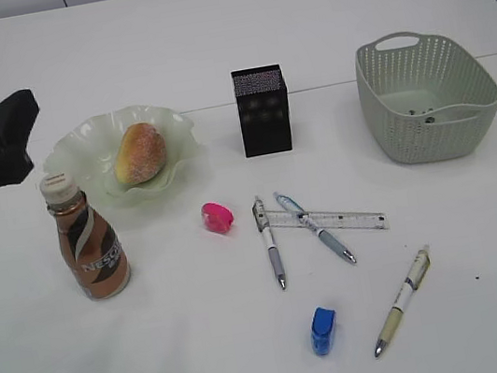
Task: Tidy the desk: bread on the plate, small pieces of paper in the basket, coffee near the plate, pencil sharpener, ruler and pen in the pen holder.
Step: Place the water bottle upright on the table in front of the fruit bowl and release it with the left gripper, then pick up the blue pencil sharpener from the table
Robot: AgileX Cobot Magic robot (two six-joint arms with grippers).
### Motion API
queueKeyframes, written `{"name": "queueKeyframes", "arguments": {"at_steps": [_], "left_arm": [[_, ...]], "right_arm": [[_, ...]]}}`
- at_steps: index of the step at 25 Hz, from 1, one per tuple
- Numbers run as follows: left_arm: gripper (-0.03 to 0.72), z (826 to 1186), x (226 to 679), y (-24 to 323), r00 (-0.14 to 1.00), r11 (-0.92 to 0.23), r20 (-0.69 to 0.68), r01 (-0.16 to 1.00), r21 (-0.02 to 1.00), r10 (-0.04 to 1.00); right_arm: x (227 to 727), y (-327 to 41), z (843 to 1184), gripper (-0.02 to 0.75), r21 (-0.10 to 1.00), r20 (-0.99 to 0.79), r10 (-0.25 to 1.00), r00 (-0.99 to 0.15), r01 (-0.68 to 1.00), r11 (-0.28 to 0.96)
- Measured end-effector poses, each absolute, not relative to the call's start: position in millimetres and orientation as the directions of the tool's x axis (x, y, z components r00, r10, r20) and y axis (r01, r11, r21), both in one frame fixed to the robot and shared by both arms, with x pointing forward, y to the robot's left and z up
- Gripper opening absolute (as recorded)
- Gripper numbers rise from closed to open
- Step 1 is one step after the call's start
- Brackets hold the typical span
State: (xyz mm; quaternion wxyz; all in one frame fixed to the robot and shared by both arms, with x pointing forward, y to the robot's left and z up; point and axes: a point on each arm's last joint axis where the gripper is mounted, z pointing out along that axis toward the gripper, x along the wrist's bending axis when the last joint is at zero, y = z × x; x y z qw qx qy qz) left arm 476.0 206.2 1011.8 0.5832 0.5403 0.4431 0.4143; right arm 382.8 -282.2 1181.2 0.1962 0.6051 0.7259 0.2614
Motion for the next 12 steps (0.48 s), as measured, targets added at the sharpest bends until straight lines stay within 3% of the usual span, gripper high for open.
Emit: {"name": "queueKeyframes", "arguments": {"at_steps": [12], "left_arm": [[0.508, 1066, 406, 223, 0.389, 0.013, -0.119, 0.266, 0.964, 0.914]], "right_arm": [[382, -271, 1183, 0.54, 0.609, 0.214, 0.964, -0.157, 0.793, -0.006]]}}
